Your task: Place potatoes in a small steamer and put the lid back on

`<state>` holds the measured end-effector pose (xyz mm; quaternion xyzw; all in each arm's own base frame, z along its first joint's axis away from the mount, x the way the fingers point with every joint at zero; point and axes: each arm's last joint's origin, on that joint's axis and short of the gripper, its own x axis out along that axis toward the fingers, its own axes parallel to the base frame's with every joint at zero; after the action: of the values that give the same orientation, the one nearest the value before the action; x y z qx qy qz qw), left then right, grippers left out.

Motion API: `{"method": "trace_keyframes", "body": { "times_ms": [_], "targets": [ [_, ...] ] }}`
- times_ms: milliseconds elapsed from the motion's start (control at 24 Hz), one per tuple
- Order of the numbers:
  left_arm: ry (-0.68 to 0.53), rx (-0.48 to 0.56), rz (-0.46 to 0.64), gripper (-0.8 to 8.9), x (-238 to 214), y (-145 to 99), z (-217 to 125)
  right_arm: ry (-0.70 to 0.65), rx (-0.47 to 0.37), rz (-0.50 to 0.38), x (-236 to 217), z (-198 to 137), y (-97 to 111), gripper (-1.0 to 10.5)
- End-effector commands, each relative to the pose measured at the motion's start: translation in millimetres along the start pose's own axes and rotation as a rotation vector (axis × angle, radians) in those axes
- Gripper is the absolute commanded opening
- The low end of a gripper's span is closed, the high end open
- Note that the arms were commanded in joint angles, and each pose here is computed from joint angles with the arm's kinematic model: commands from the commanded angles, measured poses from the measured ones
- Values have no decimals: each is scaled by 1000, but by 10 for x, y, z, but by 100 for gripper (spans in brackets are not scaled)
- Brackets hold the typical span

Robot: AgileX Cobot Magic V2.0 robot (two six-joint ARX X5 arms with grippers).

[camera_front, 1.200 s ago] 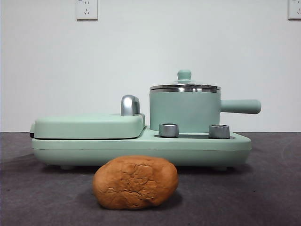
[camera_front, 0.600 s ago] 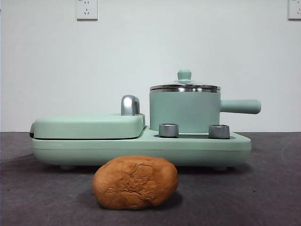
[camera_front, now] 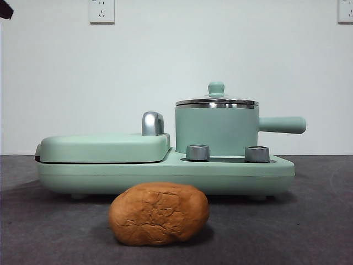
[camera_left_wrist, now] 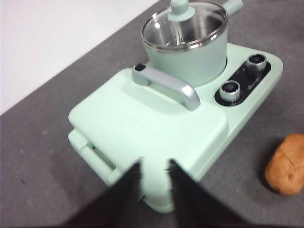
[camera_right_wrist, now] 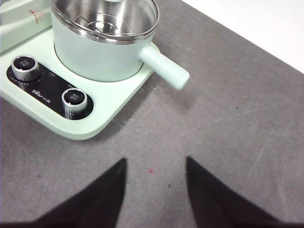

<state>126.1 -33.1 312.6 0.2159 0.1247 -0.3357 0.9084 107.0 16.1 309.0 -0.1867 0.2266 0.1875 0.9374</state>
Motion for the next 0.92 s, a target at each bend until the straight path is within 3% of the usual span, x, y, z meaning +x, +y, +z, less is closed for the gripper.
{"method": "trace_keyframes", "body": {
  "times_ms": [42, 333, 583, 917],
  "targets": [
    [-36, -38, 10, 258, -23, 24, 79, -19, -20, -8, -28, 51, -15, 244],
    [-72, -44, 27, 247, -4, 55, 118, -19, -15, -7, -28, 51, -15, 244],
    [-92, -157, 9, 245, 190, 118, 164, -20, -15, -8, -28, 52, -15, 244],
    [-109, -127, -60, 245, 664, 123, 319, -19, -11, -7, -25, 52, -16, 243]
  ]
}}
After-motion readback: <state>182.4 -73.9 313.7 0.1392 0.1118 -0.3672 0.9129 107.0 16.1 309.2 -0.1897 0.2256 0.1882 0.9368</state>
